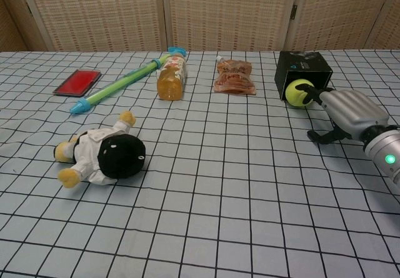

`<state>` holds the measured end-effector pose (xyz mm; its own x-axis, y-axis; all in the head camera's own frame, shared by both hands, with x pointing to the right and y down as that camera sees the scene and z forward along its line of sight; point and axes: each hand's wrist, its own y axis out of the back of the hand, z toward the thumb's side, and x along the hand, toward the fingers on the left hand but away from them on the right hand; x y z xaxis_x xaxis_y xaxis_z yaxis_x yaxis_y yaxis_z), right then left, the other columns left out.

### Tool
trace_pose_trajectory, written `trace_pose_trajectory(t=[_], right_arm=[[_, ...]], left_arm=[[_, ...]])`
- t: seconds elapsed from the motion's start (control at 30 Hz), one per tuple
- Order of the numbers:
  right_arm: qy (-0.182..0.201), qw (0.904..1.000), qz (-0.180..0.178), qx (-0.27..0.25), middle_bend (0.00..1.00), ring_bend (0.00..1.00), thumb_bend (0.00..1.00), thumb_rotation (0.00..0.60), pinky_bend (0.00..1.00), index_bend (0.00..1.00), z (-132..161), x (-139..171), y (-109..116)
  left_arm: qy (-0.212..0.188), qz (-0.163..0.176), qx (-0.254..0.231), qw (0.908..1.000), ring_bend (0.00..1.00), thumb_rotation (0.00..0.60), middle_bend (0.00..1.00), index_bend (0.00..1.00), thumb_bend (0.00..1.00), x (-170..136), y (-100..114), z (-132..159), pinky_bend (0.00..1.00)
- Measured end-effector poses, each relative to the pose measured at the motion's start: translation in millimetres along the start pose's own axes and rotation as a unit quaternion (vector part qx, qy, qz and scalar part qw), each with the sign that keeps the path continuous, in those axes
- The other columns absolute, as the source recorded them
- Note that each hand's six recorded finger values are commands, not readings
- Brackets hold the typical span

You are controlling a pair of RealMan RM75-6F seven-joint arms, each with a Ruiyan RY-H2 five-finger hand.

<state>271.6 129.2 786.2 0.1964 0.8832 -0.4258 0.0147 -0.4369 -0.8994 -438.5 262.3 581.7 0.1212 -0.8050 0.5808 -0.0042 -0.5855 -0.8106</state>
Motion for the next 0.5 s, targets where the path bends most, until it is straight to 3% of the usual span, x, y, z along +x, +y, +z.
trace_pose_trajectory(t=[0.5], right_arm=[[-0.003,0.9996,0.015,-0.025,0.09,0.05,0.15,0.600,0.30,0.00,1.1,-10.6,-0.3]], left_arm=[[0.004,0.000,-0.002,1.0000,0.05,0.600,0.03,0.13,0.42,0.1,0.0,-2.1,0.44]])
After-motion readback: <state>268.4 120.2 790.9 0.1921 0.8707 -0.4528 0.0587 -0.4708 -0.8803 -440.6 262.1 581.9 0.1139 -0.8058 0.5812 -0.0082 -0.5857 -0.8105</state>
